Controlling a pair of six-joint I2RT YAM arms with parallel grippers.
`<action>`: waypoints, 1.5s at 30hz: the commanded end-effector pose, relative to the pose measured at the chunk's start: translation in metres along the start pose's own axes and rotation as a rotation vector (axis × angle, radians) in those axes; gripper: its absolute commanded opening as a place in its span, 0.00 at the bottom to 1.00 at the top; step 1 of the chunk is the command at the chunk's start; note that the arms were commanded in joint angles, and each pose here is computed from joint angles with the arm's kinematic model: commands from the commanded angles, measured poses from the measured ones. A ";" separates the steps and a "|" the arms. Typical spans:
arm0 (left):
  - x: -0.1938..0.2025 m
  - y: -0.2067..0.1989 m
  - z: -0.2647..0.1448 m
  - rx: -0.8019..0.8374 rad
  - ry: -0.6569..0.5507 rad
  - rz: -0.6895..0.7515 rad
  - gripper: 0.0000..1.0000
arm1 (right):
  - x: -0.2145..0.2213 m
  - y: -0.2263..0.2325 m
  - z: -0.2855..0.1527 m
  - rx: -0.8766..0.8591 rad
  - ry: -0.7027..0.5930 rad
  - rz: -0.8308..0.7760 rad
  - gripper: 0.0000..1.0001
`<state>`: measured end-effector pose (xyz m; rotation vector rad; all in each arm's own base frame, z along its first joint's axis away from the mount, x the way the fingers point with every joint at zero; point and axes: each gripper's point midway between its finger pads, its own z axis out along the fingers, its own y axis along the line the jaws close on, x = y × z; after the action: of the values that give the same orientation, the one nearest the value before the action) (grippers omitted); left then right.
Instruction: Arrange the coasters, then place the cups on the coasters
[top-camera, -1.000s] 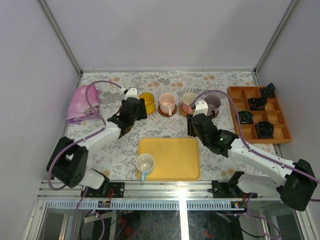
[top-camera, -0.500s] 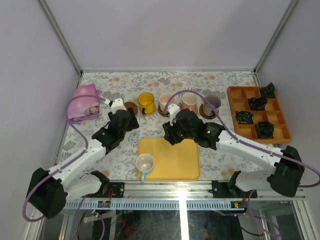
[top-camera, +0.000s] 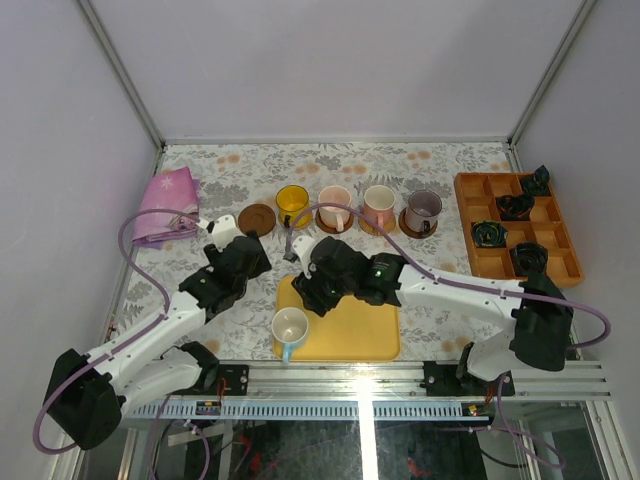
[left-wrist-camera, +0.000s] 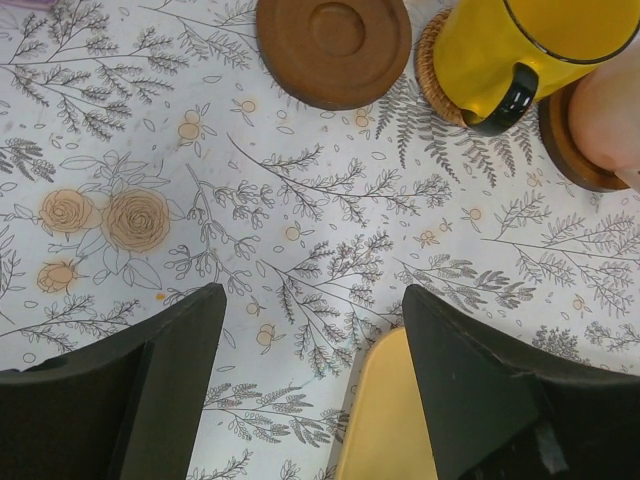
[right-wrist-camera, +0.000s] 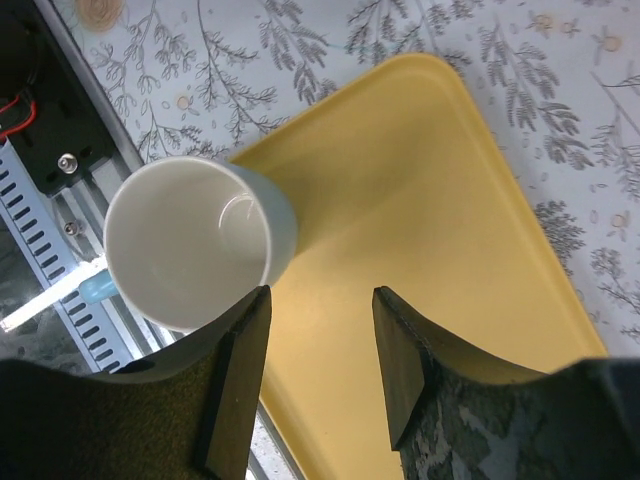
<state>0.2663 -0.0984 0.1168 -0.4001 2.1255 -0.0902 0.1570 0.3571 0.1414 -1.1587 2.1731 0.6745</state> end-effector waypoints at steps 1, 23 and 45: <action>0.005 0.013 -0.001 -0.054 -0.011 -0.032 0.72 | -0.015 0.014 0.005 -0.005 -0.019 -0.039 0.53; 0.006 0.016 -0.005 -0.038 -0.024 -0.055 0.75 | 0.003 0.020 0.060 0.048 0.071 -0.024 0.10; 0.015 -0.050 -0.012 0.338 0.034 0.095 0.75 | 0.019 -0.090 0.000 0.598 0.037 0.236 0.00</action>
<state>0.2561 -0.1221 0.1084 -0.2453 2.1604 -0.2450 0.2033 0.3224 0.0921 -0.8000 2.3400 0.0669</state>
